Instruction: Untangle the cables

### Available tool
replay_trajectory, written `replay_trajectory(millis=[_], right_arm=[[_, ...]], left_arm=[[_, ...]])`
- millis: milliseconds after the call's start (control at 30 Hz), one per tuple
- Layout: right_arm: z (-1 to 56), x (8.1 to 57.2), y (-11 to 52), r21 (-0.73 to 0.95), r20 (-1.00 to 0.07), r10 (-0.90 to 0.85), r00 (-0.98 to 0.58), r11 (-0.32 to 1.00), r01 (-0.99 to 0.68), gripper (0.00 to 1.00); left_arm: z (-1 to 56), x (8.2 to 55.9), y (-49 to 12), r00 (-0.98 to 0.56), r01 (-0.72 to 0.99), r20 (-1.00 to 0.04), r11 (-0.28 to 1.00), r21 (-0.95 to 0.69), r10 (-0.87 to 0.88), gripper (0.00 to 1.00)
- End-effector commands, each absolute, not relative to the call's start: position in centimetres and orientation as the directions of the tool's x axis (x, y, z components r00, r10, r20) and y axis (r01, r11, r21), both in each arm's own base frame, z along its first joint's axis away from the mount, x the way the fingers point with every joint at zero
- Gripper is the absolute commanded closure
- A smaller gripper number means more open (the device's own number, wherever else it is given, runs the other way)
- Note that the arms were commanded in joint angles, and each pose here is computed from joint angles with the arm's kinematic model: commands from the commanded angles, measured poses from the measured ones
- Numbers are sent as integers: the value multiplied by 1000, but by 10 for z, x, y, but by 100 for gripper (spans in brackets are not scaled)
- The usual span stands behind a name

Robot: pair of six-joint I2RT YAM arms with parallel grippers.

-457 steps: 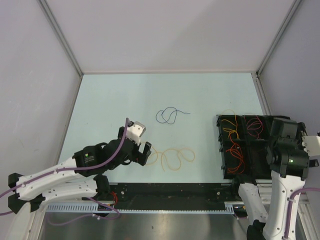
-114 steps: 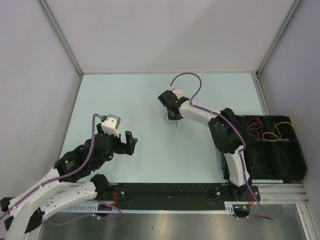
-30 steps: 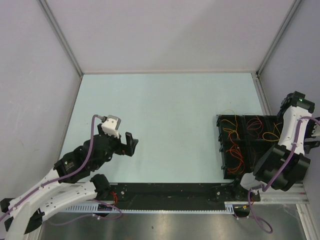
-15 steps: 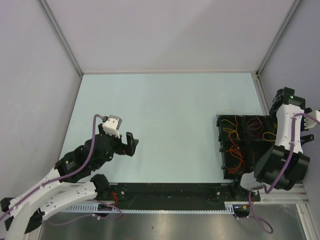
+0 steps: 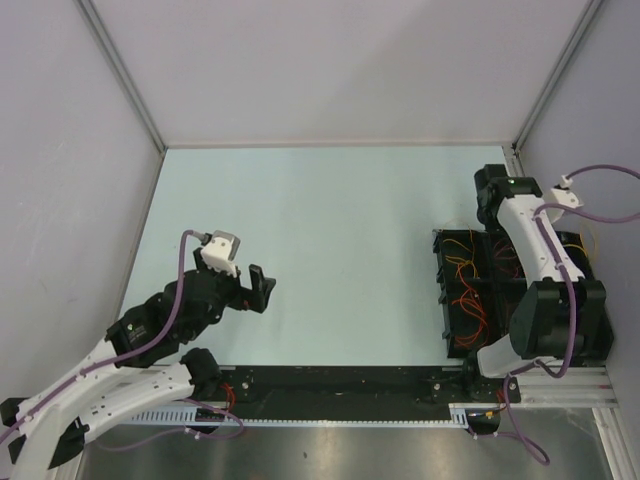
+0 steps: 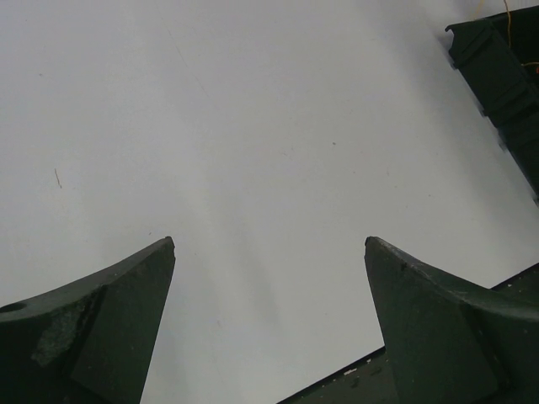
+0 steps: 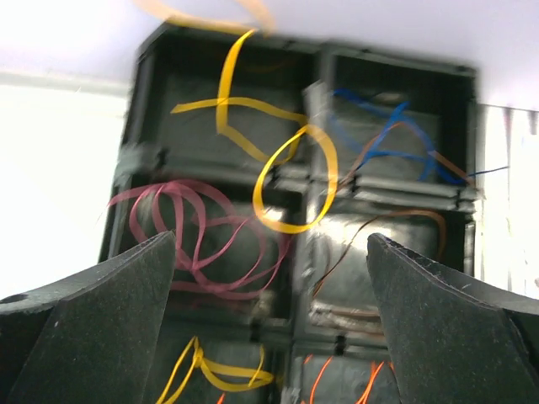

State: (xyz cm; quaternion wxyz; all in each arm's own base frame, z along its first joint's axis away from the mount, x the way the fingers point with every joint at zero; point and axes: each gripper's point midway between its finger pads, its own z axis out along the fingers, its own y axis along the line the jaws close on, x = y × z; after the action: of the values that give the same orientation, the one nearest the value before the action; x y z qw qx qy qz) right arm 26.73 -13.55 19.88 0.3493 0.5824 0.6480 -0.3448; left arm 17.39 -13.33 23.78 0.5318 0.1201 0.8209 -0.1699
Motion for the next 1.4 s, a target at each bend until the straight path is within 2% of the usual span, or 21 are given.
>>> replay_trajectory(millis=[0, 267, 600, 733, 833, 900, 933, 1033, 1133, 1367], right_arm=[[205, 299, -107, 6, -863, 498, -92, 193, 981, 0], [219, 357, -8, 6, -874, 440, -205, 432, 902, 0], [226, 391, 126, -118, -905, 228, -360, 678, 726, 0], [213, 396, 176, -164, -881, 155, -446, 785, 597, 0], [198, 398, 217, -182, -844, 80, -530, 887, 425, 0], [190, 399, 240, -156, -827, 22, -562, 951, 265, 0], [188, 403, 271, -21, -821, 67, -568, 989, 148, 0], [190, 386, 298, 136, -821, 73, -567, 988, -70, 0], [201, 371, 301, 193, -830, 87, -551, 972, -137, 0], [211, 349, 307, 164, -849, 24, -527, 961, -220, 0]], left_arm=[[244, 174, -133, -385, 386, -923, 908, -160, 1, 0], [246, 173, -131, -378, 386, -926, 908, -165, -7, 0], [248, 173, -130, -373, 385, -928, 907, -171, -17, 0], [248, 172, -129, -372, 384, -928, 907, -171, -17, 0], [248, 172, -129, -371, 383, -928, 907, -173, -21, 0], [249, 172, -129, -369, 383, -929, 907, -175, -23, 0], [248, 172, -129, -370, 383, -929, 907, -174, -22, 0], [249, 172, -128, -368, 381, -929, 908, -174, -24, 0], [250, 172, -127, -364, 380, -931, 908, -179, -31, 0], [249, 172, -128, -367, 380, -930, 908, -177, -28, 0]])
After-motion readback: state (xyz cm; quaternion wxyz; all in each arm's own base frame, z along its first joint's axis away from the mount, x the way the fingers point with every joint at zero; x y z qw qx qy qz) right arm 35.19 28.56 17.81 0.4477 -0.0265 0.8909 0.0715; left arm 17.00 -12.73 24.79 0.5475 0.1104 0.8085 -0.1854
